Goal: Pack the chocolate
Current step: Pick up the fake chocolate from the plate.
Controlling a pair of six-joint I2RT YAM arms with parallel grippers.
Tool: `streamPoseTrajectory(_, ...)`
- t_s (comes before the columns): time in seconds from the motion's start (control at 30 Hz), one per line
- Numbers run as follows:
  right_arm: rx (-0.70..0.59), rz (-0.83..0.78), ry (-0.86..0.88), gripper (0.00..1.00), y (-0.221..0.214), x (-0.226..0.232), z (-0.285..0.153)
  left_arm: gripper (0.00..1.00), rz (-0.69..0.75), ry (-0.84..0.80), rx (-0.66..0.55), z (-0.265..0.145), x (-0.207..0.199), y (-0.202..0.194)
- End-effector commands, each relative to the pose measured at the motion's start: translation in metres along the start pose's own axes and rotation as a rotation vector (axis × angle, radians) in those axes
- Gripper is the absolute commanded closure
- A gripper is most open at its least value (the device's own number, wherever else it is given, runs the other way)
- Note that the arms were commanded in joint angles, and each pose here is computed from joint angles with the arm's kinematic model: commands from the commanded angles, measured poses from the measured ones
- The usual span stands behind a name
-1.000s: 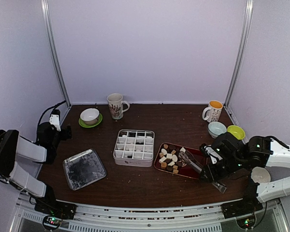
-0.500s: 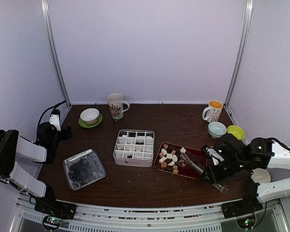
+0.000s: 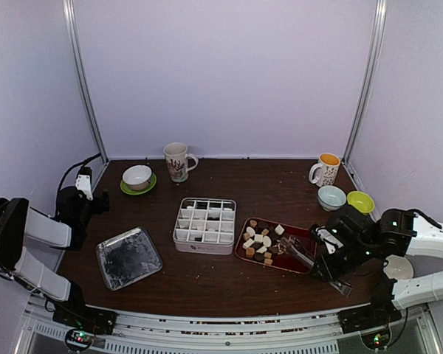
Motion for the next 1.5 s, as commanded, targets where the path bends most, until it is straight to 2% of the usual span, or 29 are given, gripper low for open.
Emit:
streamPoseTrajectory(0.0,0.047,-0.024,-0.003,0.67,0.002,0.002,0.007,0.02,-0.009,0.005,-0.06,0.0,0.002,0.01)
streamPoseTrajectory(0.37,0.1,-0.065,-0.014,0.6,0.013,0.011,0.021,0.02,-0.01,0.005,-0.061,0.0,0.002,0.01)
streamPoseTrajectory(0.9,0.121,-0.134,-0.116,0.64,0.034,0.016,0.034,0.02,-0.009,0.005,-0.06,0.0,0.002,0.01)
streamPoseTrajectory(1.13,0.059,-0.125,-0.142,0.72,0.041,0.015,0.023,0.02,-0.009,0.005,-0.061,0.0,0.002,0.01)
streamPoseTrajectory(1.47,-0.028,-0.109,-0.132,0.73,0.046,0.015,0.005,0.02,-0.009,0.005,-0.061,0.0,0.002,0.01)
Point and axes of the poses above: each gripper's point midway between its finger pads, its own z axis out along the fingers, its own x axis along the line the jaws close on, y = z × x, the point moved 8 cm from there along -z, back along the fingers
